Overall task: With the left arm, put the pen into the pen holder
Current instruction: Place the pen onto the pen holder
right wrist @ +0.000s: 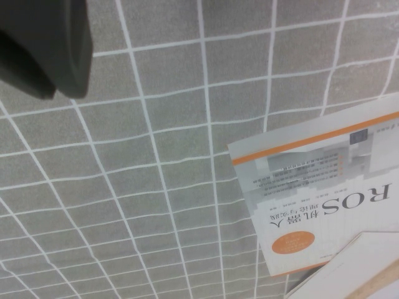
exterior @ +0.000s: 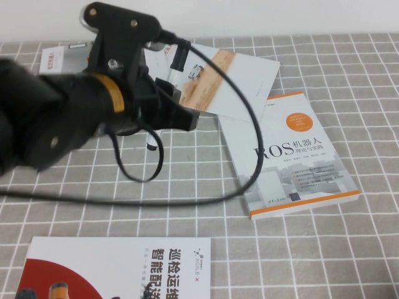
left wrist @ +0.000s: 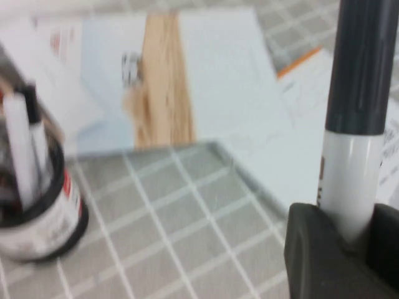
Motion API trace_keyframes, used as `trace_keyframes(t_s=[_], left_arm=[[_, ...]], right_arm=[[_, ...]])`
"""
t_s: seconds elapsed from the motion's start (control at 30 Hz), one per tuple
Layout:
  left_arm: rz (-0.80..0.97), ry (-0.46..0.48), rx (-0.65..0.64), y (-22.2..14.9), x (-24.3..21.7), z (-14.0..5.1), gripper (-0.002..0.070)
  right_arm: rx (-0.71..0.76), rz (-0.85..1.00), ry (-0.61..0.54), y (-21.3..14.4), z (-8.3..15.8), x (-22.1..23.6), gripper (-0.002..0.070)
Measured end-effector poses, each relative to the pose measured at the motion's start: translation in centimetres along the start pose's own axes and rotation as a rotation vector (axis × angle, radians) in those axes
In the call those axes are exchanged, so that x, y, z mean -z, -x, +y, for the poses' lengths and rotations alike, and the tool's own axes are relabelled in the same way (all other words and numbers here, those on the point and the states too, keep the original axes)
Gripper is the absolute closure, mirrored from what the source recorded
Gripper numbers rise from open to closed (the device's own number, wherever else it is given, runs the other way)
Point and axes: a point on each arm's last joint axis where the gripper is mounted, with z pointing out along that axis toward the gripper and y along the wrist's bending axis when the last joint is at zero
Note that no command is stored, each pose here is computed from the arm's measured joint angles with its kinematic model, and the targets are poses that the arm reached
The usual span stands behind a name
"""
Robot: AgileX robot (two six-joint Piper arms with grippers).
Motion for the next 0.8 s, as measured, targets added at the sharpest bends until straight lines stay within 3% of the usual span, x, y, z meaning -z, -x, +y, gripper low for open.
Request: trace_keyframes(t_s=[0.1, 0.2, 0.47, 0.67, 0.8], left_arm=[[-0.076, -0.013, -0.028, -1.0, -0.3, 0.1, 0.0559], [-0.160, 0.000, 0.015, -1.5, -0.9, 1.5, 0.0559], [-0.379, 0.143, 0.122, -1.9, -1.3, 8.6, 0.0559], [-0.536, 0.180, 0.141, -2.6, -4.1, 12.4, 0.0559], [-0.524, 0.192, 0.161, -4.1, -6.9, 14.2, 0.0559]], right_arm=[[0.000, 0.000, 0.000, 0.0, 0.0, 0.0, 0.0692], [0.000, 0.000, 0.000, 0.0, 0.0, 0.0, 0.0691], [0.000, 0.000, 0.000, 0.0, 0.0, 0.0, 0.0691], [0.000, 0.000, 0.000, 0.0, 0.0, 0.0, 0.0691], [0.000, 0.000, 0.000, 0.0, 0.0, 0.0, 0.0691]])
